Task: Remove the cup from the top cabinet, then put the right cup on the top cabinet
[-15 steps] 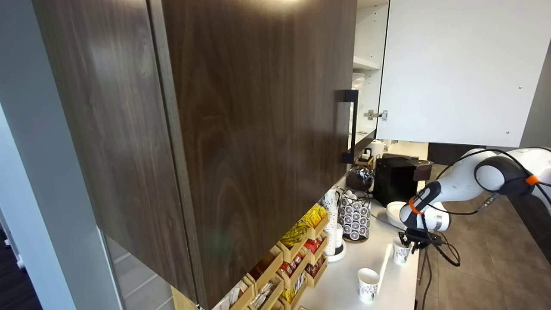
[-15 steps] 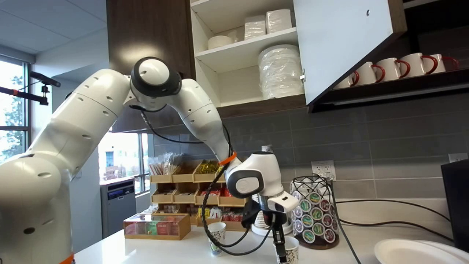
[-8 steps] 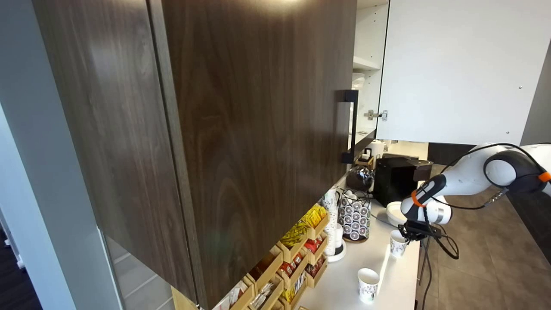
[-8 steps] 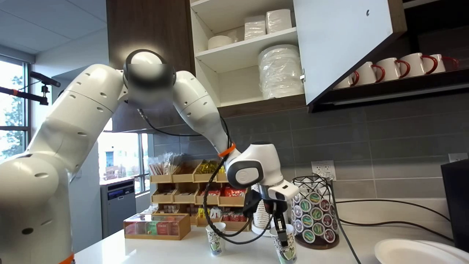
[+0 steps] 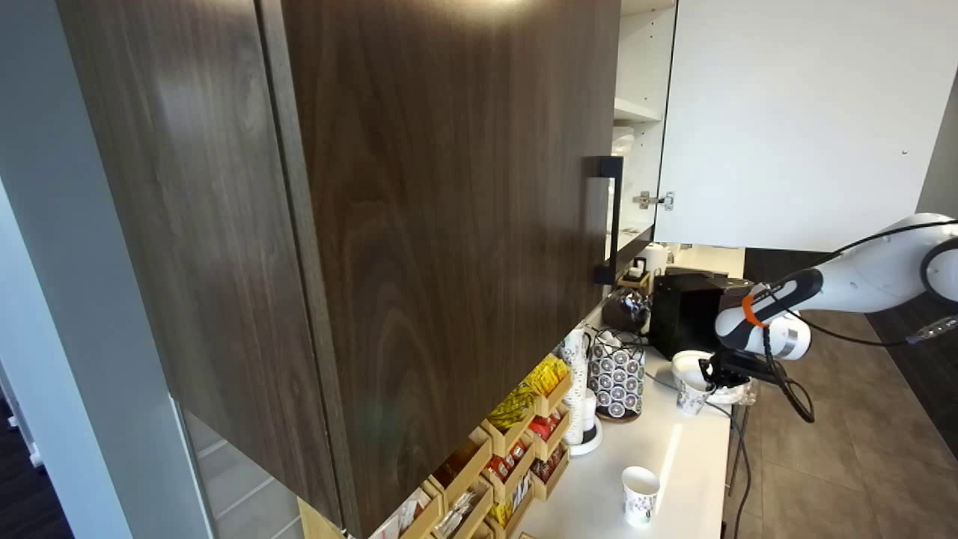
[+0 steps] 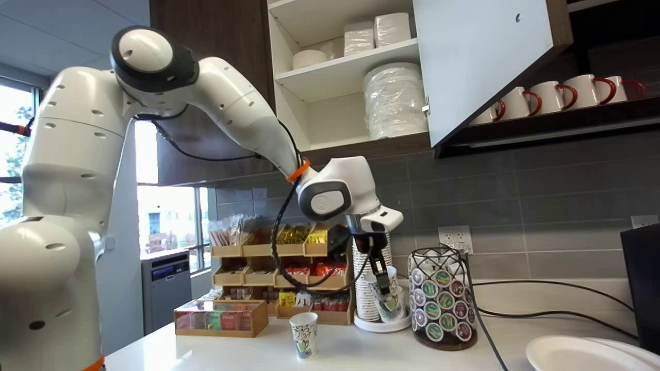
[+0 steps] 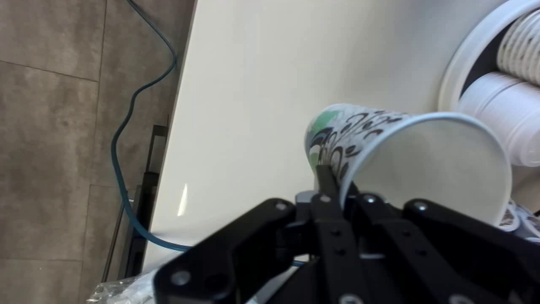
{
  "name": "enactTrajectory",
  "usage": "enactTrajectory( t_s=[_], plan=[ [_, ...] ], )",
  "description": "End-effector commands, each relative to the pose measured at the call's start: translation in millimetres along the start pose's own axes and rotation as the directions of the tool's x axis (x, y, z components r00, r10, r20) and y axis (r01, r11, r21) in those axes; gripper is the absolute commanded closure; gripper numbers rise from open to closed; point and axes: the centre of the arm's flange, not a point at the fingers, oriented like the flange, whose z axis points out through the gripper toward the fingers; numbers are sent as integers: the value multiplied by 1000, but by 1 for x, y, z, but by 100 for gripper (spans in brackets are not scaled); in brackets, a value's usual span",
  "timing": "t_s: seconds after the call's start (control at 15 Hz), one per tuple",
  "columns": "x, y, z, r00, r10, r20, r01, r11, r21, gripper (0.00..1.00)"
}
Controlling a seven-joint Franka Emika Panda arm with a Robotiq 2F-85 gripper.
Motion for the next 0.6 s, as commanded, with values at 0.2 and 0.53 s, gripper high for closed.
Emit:
enactTrajectory(
  t_s=[0.2, 0.53],
  plan=[
    [-12, -17, -70, 997, -70, 33, 67, 995, 79, 96],
    [-20, -22, -101, 995, -95, 33, 90, 989, 117, 96]
  ],
)
